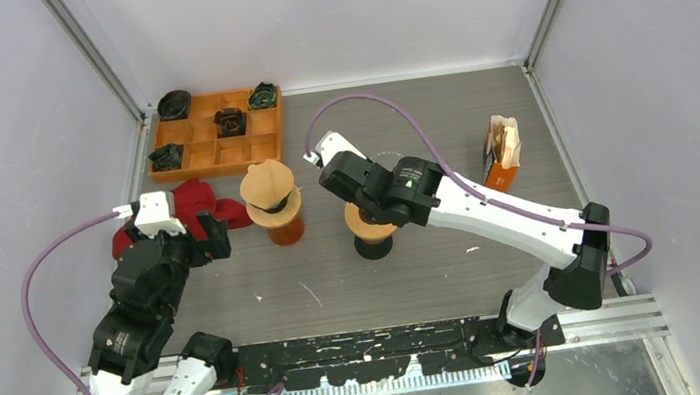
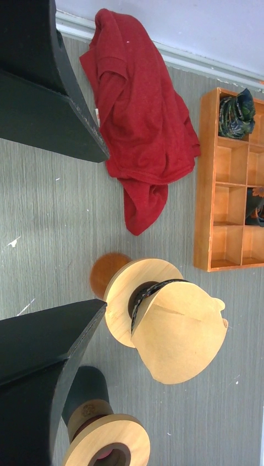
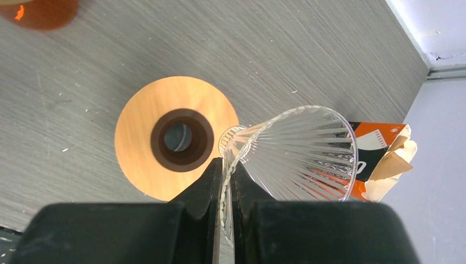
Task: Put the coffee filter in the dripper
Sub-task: Place the coffee dripper onto the connecting ring.
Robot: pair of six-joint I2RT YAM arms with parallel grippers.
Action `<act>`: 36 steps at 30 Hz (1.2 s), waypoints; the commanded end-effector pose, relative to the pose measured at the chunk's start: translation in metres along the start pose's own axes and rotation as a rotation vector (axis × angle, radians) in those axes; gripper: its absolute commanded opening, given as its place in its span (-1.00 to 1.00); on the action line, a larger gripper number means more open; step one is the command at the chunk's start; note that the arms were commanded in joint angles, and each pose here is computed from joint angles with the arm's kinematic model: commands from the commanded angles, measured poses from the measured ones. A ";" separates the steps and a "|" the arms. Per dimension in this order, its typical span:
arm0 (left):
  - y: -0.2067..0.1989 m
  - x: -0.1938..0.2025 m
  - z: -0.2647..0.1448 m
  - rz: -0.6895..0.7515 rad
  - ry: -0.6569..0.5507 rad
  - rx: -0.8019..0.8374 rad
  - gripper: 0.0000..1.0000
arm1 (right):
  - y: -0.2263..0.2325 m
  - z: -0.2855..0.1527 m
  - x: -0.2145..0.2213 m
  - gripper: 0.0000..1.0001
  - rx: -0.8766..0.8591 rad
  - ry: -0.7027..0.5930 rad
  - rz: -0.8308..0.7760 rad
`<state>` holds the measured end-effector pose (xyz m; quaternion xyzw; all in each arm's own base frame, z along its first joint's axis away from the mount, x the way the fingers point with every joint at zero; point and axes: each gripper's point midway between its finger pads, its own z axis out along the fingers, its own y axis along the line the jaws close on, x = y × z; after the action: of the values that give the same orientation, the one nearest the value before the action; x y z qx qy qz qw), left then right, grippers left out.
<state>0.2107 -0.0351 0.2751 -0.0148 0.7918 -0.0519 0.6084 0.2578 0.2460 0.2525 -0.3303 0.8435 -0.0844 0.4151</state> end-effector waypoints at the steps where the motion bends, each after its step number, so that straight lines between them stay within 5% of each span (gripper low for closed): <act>1: 0.001 -0.019 -0.001 -0.018 -0.074 -0.005 0.98 | 0.011 -0.014 -0.016 -0.91 -0.033 -0.041 0.001; 26: 0.002 -0.017 0.001 -0.014 -0.068 -0.012 0.99 | 0.062 0.021 0.006 -0.89 -0.052 0.037 -0.098; 36: 0.001 -0.017 0.002 -0.013 -0.064 -0.010 0.98 | 0.068 0.031 0.017 -0.66 -0.037 0.064 -0.101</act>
<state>0.2108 -0.0346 0.2752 -0.0155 0.7917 -0.0508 0.6086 0.2371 0.2846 0.1879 -0.3957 0.8400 -0.1092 0.3548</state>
